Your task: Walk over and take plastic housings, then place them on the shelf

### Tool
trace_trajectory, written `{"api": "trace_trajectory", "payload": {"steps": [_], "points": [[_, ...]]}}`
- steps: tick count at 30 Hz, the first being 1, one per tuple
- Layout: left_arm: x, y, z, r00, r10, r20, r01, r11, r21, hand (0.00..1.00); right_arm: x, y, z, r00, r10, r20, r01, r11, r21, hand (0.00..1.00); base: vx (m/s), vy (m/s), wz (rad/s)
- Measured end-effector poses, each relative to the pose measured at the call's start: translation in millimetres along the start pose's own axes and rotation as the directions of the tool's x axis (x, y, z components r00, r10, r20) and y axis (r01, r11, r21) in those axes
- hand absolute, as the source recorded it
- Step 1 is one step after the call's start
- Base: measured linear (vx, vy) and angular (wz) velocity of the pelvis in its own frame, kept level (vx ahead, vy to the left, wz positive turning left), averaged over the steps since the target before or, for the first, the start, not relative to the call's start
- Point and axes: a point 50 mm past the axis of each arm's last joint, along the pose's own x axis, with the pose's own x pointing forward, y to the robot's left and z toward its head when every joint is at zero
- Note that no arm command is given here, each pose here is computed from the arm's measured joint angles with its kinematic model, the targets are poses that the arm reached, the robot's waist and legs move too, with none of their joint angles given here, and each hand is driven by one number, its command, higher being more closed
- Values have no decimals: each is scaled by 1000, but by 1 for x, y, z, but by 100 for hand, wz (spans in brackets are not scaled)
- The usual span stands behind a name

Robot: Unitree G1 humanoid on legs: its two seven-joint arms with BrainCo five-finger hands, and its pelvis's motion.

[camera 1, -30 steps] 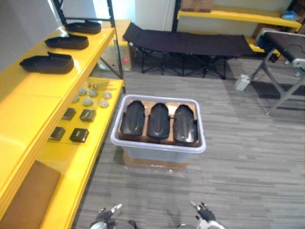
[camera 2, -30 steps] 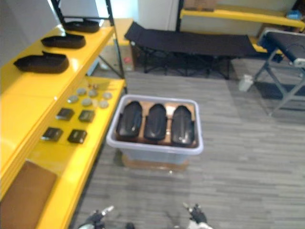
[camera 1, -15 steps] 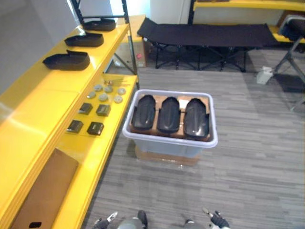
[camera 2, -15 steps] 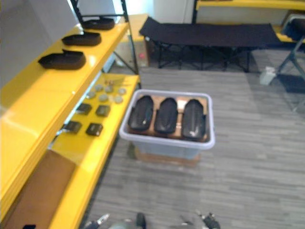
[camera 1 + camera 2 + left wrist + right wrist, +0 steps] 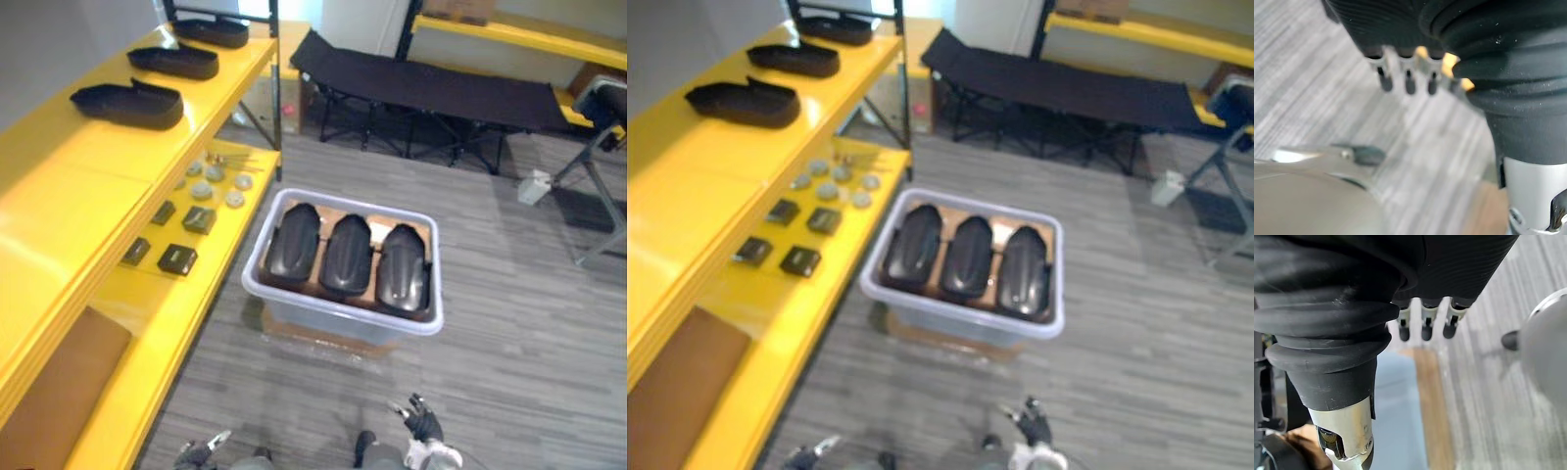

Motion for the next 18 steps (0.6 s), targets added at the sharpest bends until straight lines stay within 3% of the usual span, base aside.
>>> {"api": "trace_trajectory", "payload": {"steps": [5,8,10,13,15,18], "points": [[-1,1,-3,1000,22,0,-22,1000,6,0,-12,30,44,943,217,251,-135,942,-308,0,39,-92,3],[0,8,4,998,38,43,-40,998,47,0,-35,68,102,752,410,517,-172,878,-446,0,0,0,0],[1,11,6,997,43,62,-47,996,70,0,-55,85,132,619,431,657,-169,889,-424,0,-7,10,-2],[0,10,6,996,30,83,-38,995,97,0,-74,84,179,468,323,822,-139,946,-293,0,0,36,-9],[-1,9,4,996,25,85,-33,995,96,0,-74,66,211,412,155,898,-81,988,-133,0,-17,69,-14],[-2,4,5,994,6,108,-19,993,120,0,-69,30,243,383,-97,918,13,995,100,0,-37,78,-5]]}}
